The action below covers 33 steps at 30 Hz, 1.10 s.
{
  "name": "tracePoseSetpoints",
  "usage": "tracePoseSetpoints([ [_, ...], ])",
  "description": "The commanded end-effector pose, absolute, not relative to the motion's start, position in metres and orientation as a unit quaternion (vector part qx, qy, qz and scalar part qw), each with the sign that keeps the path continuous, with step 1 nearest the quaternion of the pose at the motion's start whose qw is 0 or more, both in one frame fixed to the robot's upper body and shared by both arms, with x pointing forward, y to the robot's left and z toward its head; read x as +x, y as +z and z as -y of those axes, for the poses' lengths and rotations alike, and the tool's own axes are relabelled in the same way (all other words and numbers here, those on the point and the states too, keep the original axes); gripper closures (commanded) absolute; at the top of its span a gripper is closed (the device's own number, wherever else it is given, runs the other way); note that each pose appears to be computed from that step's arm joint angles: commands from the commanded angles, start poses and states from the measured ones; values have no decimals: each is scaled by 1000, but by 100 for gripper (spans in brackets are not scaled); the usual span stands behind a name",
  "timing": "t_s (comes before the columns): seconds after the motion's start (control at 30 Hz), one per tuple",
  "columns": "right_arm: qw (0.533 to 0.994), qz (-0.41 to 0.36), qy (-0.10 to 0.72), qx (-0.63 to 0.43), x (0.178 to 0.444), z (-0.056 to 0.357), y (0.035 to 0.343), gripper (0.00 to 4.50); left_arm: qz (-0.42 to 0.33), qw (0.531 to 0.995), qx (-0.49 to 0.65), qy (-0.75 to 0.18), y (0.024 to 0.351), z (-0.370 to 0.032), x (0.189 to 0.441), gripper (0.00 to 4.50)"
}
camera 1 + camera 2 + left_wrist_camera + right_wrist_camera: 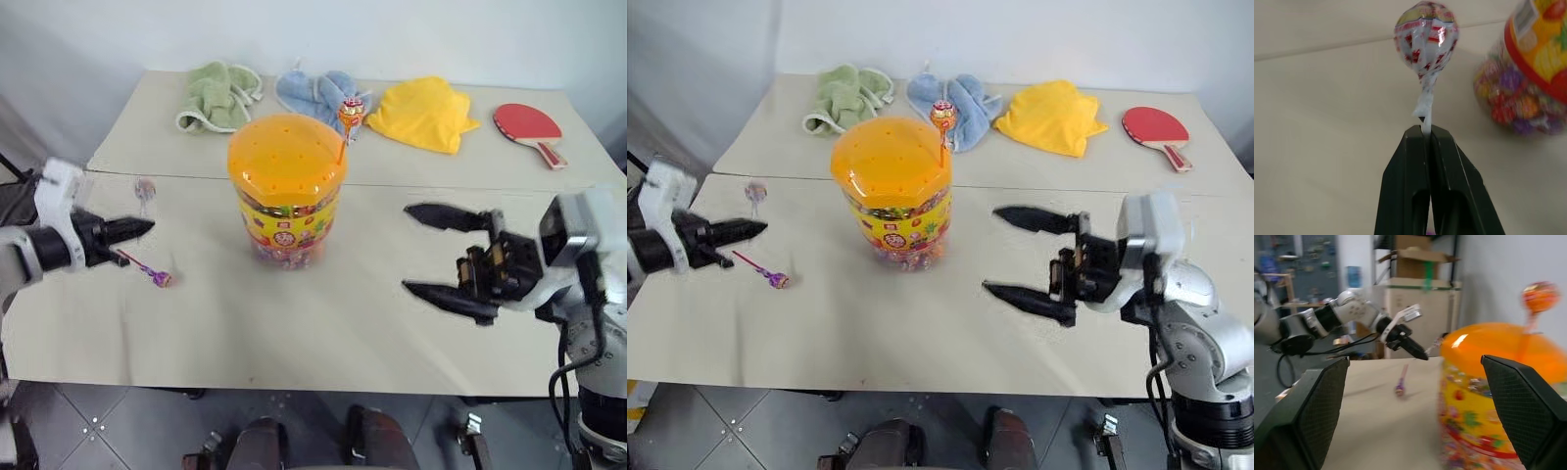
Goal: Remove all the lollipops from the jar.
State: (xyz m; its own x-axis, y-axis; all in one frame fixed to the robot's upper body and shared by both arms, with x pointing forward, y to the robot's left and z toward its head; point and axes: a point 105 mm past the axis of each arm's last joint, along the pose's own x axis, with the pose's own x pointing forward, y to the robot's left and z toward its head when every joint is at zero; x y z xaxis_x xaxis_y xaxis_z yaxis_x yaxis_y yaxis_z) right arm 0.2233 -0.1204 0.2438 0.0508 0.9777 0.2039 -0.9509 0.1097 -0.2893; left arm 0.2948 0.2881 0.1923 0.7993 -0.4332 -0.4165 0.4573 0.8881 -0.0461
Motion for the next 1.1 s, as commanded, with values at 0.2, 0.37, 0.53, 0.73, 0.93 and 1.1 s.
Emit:
tracePoseSetpoints([
  [0.2, 699, 128, 698, -90, 213, 122, 209, 0, -287, 918, 33, -273, 154, -256, 261, 447],
  [0.37, 710, 128, 687, -88, 214, 124, 209, 0, -316, 913, 20, -259, 147, -261, 256, 447],
  [0.53, 718, 132, 678, -89, 216, 123, 212, 0, -312, 903, 10, -296, 154, -254, 255, 324],
  [0.73, 748, 136, 646, -62, 229, 119, 224, 0, -256, 870, 17, -422, 180, -249, 234, 153],
  [0.93, 801, 190, 568, 3, 271, 100, 264, 0, 35, 855, -10, -518, 252, -238, 242, 117],
  [1.1, 855, 197, 479, 3, 319, 87, 276, 0, 152, 854, -62, -493, 271, -225, 252, 62],
])
